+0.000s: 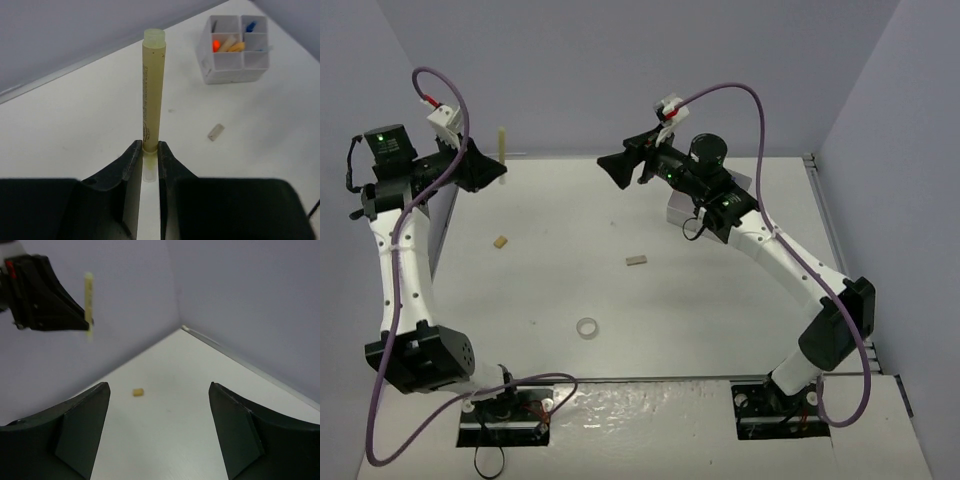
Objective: Sort the stationery into containers
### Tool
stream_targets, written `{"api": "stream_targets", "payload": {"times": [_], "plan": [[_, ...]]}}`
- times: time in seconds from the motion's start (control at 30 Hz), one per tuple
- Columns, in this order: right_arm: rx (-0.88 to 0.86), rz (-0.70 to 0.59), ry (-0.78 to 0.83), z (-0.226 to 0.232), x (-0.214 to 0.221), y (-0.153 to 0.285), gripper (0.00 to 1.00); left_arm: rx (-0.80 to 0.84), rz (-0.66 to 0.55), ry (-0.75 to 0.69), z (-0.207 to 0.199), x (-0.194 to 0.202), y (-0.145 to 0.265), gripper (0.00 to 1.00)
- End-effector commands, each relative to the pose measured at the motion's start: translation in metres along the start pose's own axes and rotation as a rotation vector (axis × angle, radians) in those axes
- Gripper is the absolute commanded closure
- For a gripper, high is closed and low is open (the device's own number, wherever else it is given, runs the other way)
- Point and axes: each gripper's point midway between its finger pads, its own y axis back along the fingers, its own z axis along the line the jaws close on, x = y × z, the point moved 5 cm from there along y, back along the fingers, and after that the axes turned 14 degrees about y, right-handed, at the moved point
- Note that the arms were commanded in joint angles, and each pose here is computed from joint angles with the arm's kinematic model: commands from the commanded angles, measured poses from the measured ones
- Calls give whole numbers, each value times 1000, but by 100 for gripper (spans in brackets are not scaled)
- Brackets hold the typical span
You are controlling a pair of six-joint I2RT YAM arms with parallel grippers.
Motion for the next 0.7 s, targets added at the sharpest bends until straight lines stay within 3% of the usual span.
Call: {"api": "stream_targets", "payload": {"times": [0.0,0.07,0.2,0.67], "plan": [[-204,-257,-121,47,-60,-40,24,249,-145,-41,-63,-25,10,100],[-224,-283,-107,62,-74,-56,24,283,-146,-52,-80,-22,12,100],[-261,-280,-118,82,-62,-84,24,314,-118,-38,-94,-18,9,100],[-266,-294,-178,88,-45,-112,29,321,-58,-27,-96,3,-5,100]]}}
